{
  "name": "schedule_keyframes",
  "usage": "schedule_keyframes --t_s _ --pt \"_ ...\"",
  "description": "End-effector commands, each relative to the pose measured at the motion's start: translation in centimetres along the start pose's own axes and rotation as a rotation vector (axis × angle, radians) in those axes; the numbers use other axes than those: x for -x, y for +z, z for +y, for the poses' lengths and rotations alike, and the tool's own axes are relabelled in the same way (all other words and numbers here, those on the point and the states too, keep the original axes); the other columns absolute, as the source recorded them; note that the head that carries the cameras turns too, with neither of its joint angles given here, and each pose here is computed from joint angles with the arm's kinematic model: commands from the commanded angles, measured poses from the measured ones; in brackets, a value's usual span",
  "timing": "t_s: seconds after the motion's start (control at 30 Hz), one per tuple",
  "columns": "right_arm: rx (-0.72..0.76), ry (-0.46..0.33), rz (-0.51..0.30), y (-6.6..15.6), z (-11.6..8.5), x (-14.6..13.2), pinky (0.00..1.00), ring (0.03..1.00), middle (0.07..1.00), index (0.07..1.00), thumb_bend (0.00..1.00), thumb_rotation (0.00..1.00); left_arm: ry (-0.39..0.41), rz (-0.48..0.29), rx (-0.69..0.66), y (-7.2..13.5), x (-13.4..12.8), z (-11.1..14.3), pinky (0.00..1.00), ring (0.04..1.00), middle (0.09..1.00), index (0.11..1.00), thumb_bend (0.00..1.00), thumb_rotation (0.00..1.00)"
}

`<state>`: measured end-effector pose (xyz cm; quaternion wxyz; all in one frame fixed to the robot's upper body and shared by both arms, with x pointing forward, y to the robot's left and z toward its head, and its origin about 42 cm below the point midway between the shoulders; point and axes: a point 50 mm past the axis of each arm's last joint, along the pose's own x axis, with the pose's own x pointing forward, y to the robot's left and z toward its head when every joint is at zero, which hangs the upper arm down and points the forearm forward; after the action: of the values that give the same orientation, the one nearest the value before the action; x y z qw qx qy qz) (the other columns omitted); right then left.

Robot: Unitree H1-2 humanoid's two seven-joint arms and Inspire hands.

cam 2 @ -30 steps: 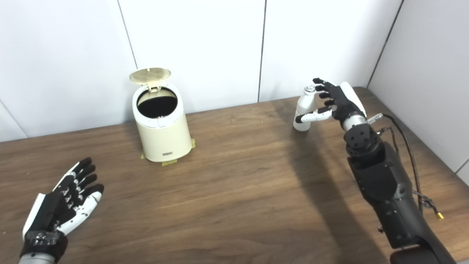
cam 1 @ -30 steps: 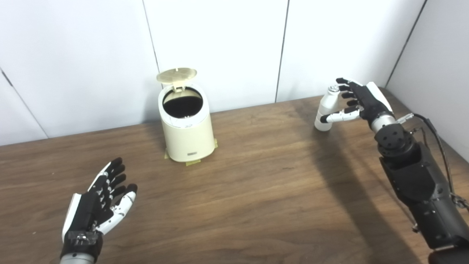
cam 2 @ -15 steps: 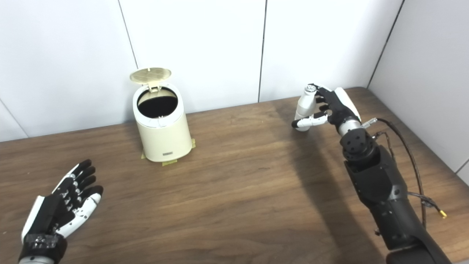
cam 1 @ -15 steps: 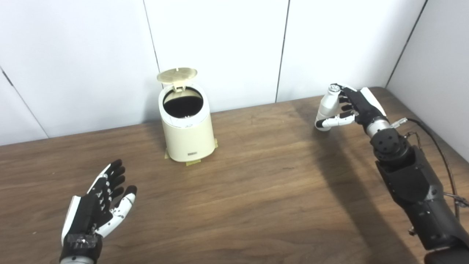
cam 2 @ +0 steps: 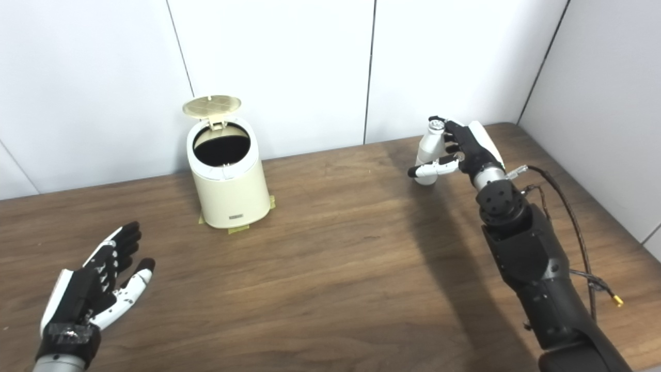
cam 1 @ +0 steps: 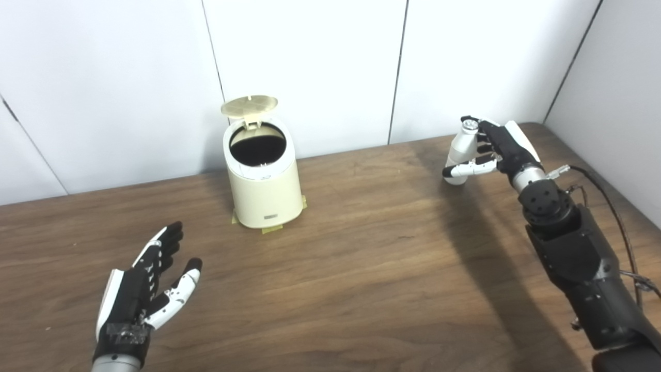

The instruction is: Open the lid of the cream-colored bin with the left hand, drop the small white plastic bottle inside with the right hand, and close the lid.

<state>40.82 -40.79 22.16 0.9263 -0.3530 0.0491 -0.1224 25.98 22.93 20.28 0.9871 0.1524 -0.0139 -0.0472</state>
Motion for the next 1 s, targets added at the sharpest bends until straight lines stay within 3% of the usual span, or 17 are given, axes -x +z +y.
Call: schedule_keyframes --t_s 0.0,0.27,0.43,0.47,0.53,0.57,0.67,0.97 --pt "0.009 -0.061 -0.086 2.1 -1.9 -0.7 0.74 0.825 0.858 0.860 0.81 0.09 0.005 -0.050 -0.017 1.3 -0.6 0.4 0.94 0.926 0.912 0.921 0.33 0.21" --pt "0.033 -0.103 -0.066 2.2 -1.6 -1.1 0.72 0.794 0.812 0.813 0.80 0.06 -0.001 -0.046 -0.024 1.2 -0.3 0.9 0.92 0.924 0.916 0.919 0.34 0.19" --pt "0.052 -0.171 -0.077 1.8 -1.2 -1.4 0.59 0.639 0.702 0.688 0.79 0.00 -0.002 -0.050 -0.013 1.3 -0.3 1.0 0.92 0.922 0.914 0.915 0.33 0.18" --pt "0.052 -0.178 -0.083 1.5 -1.2 -1.4 0.59 0.608 0.578 0.573 0.63 0.00 -0.002 -0.050 -0.014 1.3 -0.2 1.0 0.92 0.922 0.913 0.916 0.34 0.20" --pt "0.044 -0.192 -0.092 1.2 -1.2 -1.4 0.55 0.557 0.501 0.516 0.55 0.00 0.000 -0.049 -0.018 1.3 -0.2 1.0 0.92 0.920 0.911 0.916 0.34 0.22" --pt "0.038 -0.203 -0.092 1.0 -1.1 -1.4 0.46 0.467 0.478 0.532 0.53 0.00 0.001 -0.051 -0.017 1.4 -0.1 1.0 0.92 0.924 0.912 0.916 0.34 0.22" --pt "0.034 -0.231 -0.089 0.6 -0.7 -1.3 0.36 0.382 0.480 0.546 0.51 0.00 -0.003 -0.050 -0.014 1.3 -0.1 1.0 0.94 0.931 0.918 0.922 0.34 0.23" --pt "0.052 -0.220 -0.070 1.8 0.4 -1.2 0.34 0.373 0.482 0.520 0.52 0.00 -0.001 -0.045 -0.025 1.3 0.3 1.3 0.93 0.925 0.912 0.928 0.35 0.24"
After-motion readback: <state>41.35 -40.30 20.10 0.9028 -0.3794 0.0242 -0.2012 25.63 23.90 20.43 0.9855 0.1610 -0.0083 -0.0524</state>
